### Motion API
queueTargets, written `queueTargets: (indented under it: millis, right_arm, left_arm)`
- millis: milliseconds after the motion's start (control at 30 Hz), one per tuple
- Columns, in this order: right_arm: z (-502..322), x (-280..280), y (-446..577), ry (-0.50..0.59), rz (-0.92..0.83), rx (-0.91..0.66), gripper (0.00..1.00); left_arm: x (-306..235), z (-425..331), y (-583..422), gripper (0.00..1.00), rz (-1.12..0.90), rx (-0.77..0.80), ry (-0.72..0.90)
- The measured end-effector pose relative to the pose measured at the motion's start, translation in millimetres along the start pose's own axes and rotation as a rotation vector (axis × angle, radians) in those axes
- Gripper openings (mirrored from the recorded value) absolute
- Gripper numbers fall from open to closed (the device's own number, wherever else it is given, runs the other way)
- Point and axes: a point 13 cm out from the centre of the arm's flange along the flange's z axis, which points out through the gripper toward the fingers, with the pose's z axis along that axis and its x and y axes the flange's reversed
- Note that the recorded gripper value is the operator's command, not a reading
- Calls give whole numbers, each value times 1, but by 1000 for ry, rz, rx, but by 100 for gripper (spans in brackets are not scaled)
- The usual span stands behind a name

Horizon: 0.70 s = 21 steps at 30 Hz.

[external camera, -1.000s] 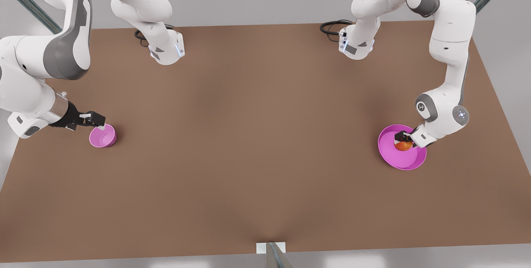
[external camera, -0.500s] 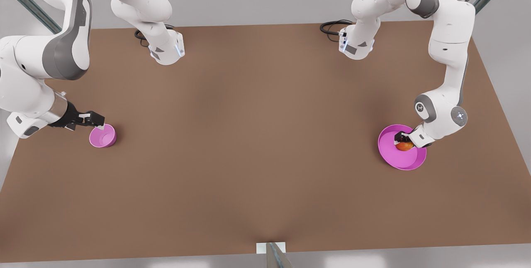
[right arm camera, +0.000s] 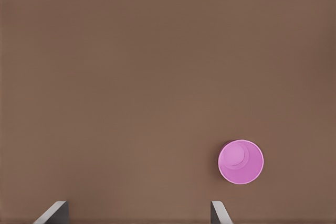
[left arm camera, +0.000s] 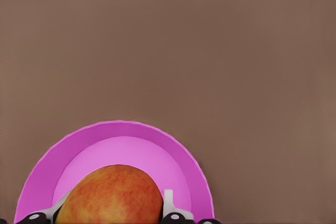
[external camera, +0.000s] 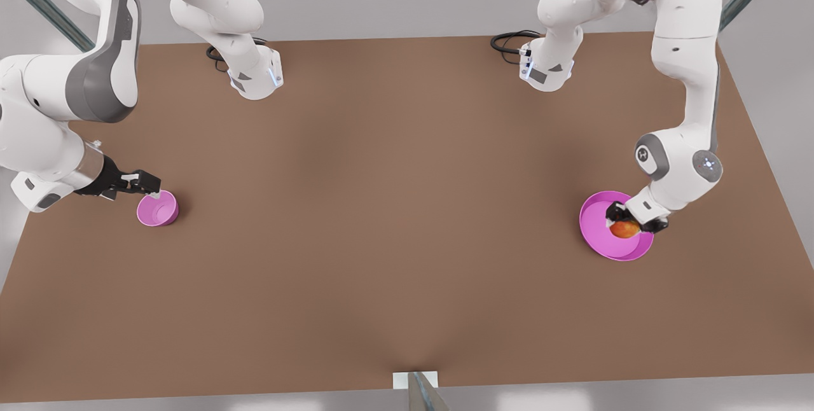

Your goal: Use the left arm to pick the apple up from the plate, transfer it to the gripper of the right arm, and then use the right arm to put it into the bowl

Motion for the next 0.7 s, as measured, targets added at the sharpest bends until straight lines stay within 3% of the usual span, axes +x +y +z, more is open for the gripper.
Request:
queueTargets:
  millis: [133,300,400,567,700]
  right_arm:
    - [0,0,5,-1,-9,0,100]
    - [-6,0,60,-12,-82,-67,100]
    - [13,-9,108,24,-80,-296,100]
    - [50,-47,193,142,16,-841,100]
    - [69,-51,209,201,76,-1040,100]
  left_arm:
    - [-52,-56,-121,69,73,129,-17]
    - [-79,-84,-369,69,63,570,-36]
    - [-85,-96,-492,68,50,792,-93]
    - [-123,-88,-594,67,-49,1091,-229]
    - [-160,-70,-646,64,-31,1216,-355]
